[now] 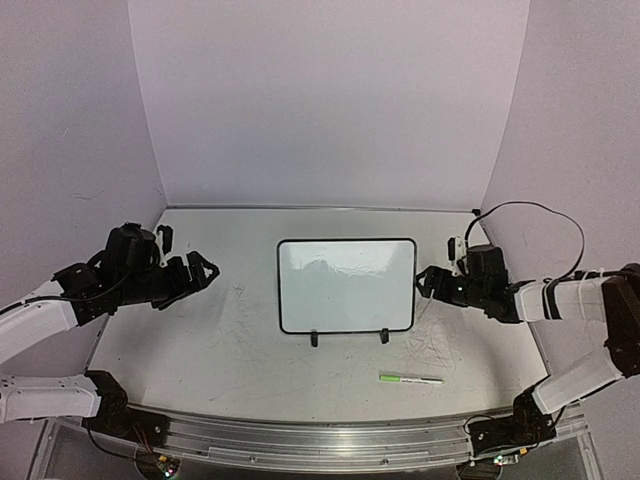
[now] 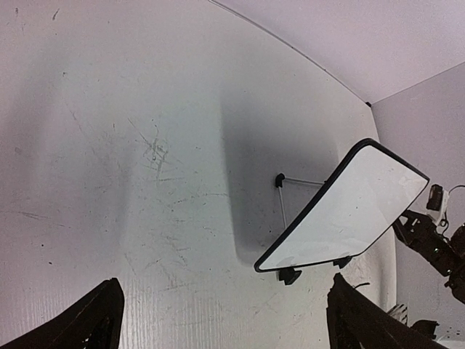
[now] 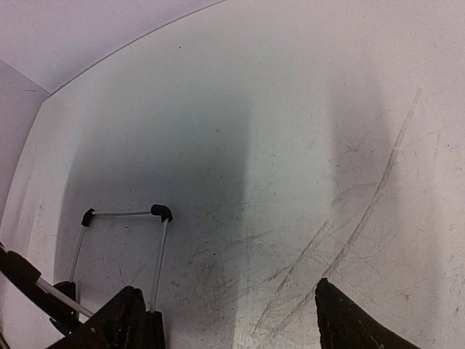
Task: Write a sentence on the whiteboard
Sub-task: Adjust the whiteboard on the whiteboard stand, then pick up the whiteboard marker from the corner of the board.
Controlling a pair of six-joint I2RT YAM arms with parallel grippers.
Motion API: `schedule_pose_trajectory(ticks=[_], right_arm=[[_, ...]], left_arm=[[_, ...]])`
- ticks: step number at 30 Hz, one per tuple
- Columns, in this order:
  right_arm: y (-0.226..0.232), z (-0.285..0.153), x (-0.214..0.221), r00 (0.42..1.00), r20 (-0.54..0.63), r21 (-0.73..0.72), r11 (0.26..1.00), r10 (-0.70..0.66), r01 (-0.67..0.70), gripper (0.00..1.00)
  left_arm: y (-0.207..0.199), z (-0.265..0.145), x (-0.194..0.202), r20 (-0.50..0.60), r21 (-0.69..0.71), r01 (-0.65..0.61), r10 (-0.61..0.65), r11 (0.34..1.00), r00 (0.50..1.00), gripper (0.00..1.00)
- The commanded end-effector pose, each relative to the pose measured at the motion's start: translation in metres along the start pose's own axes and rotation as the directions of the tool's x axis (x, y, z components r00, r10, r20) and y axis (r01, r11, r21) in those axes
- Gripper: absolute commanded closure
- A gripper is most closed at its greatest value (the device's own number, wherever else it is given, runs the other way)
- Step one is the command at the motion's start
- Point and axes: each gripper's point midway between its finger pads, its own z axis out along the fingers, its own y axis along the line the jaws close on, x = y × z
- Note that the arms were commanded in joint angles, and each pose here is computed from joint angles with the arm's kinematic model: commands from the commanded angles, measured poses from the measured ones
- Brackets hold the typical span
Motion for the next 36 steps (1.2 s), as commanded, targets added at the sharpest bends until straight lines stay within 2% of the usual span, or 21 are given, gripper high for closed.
schedule_pose_trajectory(ticks=[1,4,6,9,12,15,20,23,26,28,29,32,34,36], right_arm=[[-0.019,-0.023,-0.018,0.998,0.061,0.15,0.988,0.031,-0.039,0.17],[-0.031,-0.043,-0.016,0.997,0.036,0.244,0.967,0.068,-0.074,0.18],[-0.027,-0.053,-0.006,0.996,-0.003,0.246,0.966,0.089,-0.085,0.19],[-0.008,-0.065,0.016,0.994,-0.086,0.232,0.971,0.073,-0.052,0.12],[0.017,-0.073,0.049,0.978,-0.204,0.197,0.98,0.04,0.001,0.13],[0.041,-0.079,0.088,0.942,-0.336,0.17,0.982,-0.022,0.084,0.14],[0.057,-0.084,0.149,0.831,-0.535,0.113,0.961,-0.156,0.253,0.16],[0.061,-0.089,0.168,0.779,-0.593,0.071,0.951,-0.202,0.3,0.19],[0.063,-0.089,0.175,0.77,-0.603,0.044,0.955,-0.208,0.292,0.25],[0.06,-0.089,0.176,0.787,-0.597,0.083,0.963,-0.16,0.258,0.33],[0.058,-0.088,0.172,0.81,-0.578,0.137,0.966,-0.101,0.218,0.32],[0.052,-0.091,0.165,0.863,-0.491,0.274,0.961,0.12,0.023,0.2],[0.052,-0.095,0.166,0.853,-0.435,0.328,0.933,0.288,-0.148,0.18],[0.043,-0.101,0.172,0.806,-0.373,0.412,0.86,0.46,-0.3,0.2]], left_arm=[[-0.015,-0.003,-0.013,0.041,0.049,-0.014,0.012,0.999,0.999,0.02],[-0.012,0.0,-0.011,0.04,0.036,-0.032,0.03,0.999,0.999,0.01],[-0.01,0.002,-0.011,0.04,0.028,-0.037,0.036,0.999,0.999,0.01],[-0.008,0.005,-0.011,0.047,0.021,-0.037,0.036,0.999,0.998,0.01],[-0.008,0.01,-0.01,0.042,0.023,-0.05,0.049,0.998,0.998,0.01],[-0.009,0.017,-0.01,0.029,0.015,-0.079,0.079,0.997,0.996,0.01],[-0.014,0.021,-0.012,0.019,0.019,-0.107,0.106,0.994,0.994,0.01],[-0.013,0.021,-0.011,0.02,0.021,-0.109,0.108,0.994,0.994,0.01],[-0.009,0.02,-0.008,0.02,0.013,-0.109,0.109,0.994,0.994,0.01],[-0.007,0.02,-0.006,0.019,0.013,-0.1,0.1,0.995,0.995,0.01],[-0.007,0.019,-0.006,0.019,0.017,-0.095,0.095,0.995,0.995,0.01],[-0.009,0.017,-0.005,0.018,0.032,-0.087,0.086,0.996,0.996,0.01],[-0.009,0.016,-0.005,0.022,0.032,-0.092,0.091,0.995,0.996,0.01],[-0.009,0.015,-0.005,0.024,0.033,-0.095,0.094,0.995,0.995,0.01]])
